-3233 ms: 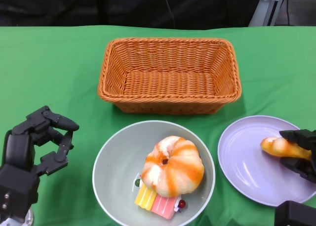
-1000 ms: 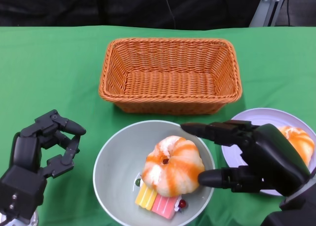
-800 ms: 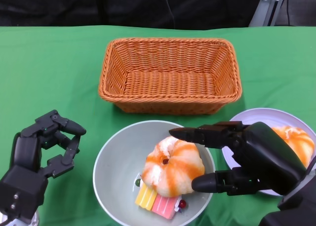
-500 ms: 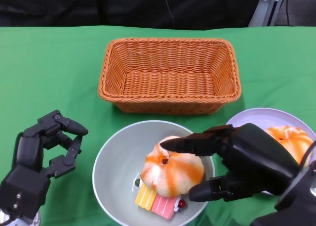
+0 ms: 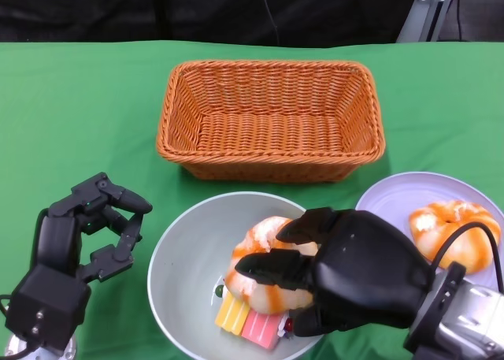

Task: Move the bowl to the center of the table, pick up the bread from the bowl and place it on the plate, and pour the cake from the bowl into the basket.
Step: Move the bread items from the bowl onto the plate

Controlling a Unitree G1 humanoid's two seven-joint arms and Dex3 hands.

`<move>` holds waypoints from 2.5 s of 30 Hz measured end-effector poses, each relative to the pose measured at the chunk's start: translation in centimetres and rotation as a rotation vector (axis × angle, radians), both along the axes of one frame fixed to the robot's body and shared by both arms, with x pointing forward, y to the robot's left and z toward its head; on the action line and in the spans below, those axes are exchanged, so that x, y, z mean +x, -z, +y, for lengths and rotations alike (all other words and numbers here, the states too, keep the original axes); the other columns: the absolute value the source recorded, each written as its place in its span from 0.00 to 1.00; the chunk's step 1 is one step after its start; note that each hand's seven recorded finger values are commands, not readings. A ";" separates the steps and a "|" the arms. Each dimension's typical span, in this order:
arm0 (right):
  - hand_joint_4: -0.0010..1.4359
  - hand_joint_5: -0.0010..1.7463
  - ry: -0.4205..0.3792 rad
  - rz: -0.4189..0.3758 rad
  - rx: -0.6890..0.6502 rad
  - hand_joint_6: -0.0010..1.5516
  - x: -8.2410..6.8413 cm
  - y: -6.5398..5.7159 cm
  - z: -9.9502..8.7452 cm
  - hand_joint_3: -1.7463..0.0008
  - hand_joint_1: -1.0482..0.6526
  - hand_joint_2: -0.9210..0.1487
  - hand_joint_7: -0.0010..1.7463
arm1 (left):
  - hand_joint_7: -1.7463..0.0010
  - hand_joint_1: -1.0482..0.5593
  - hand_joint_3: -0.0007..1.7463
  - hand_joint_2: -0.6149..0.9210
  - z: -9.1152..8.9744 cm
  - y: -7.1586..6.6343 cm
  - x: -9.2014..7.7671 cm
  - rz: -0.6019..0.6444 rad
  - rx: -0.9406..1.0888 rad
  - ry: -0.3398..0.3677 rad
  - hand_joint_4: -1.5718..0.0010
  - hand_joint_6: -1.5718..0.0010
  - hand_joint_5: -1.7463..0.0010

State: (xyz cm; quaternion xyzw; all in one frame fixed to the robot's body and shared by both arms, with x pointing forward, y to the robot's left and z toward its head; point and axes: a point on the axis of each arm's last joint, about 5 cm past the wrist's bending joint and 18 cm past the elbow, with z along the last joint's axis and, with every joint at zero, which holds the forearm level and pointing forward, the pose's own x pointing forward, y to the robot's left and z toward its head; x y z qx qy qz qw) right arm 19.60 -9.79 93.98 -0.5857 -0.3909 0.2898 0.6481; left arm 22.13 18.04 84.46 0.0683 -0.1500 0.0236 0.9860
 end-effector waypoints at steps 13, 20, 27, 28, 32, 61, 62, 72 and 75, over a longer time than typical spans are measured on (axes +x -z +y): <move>0.42 0.06 -0.030 -0.129 -0.058 0.39 0.5 2.2 1.0 0.99 0.14 0.00 0.00 | 0.33 0.64 0.49 0.81 0.0 0.0 -0.1 -0.005 0.005 0.003 0.49 0.48 0.18; 0.44 0.06 -0.037 -0.142 -0.080 0.39 0.7 2.7 1.2 0.98 0.15 0.00 0.00 | 0.33 0.63 0.49 0.81 0.0 0.0 -0.2 -0.002 0.005 0.002 0.49 0.48 0.19; 0.47 0.07 -0.043 -0.125 -0.116 0.42 0.8 3.4 1.5 0.99 0.18 0.00 0.01 | 0.33 0.63 0.49 0.81 0.0 0.0 -0.3 -0.010 0.006 0.002 0.48 0.48 0.19; 0.49 0.07 -0.043 -0.126 -0.120 0.43 0.9 3.4 1.6 0.99 0.20 0.01 0.01 | 0.33 0.63 0.49 0.81 0.0 0.0 -0.4 -0.008 0.006 0.002 0.48 0.48 0.19; 0.53 0.07 -0.041 -0.120 -0.128 0.45 1.3 3.6 2.0 1.00 0.23 0.01 0.01 | 0.34 0.63 0.49 0.81 0.0 0.2 -0.7 -0.001 0.003 -0.001 0.49 0.48 0.19; 0.51 0.83 -0.155 -0.076 0.181 0.71 3.6 6.7 3.0 1.00 0.45 0.03 0.17 | 0.35 0.64 0.46 0.83 -0.5 0.1 -0.8 0.005 -0.007 0.003 0.49 0.48 0.19; 0.50 0.87 -0.160 -0.079 0.201 0.62 3.7 6.7 2.9 1.00 0.45 0.02 0.34 | 0.35 0.63 0.46 0.83 -0.5 0.1 -0.8 0.006 -0.007 0.003 0.49 0.48 0.19; 0.49 0.89 -0.168 -0.108 0.316 0.44 4.6 5.0 3.0 0.98 0.44 0.00 0.60 | 0.34 0.63 0.45 0.84 -0.5 0.3 -0.9 0.017 -0.014 -0.001 0.51 0.49 0.16; 0.49 0.90 -0.163 -0.116 0.357 0.45 4.8 4.2 2.9 0.93 0.43 0.00 0.60 | 0.34 0.63 0.44 0.84 -0.5 0.3 -0.9 0.018 -0.014 -0.002 0.52 0.49 0.15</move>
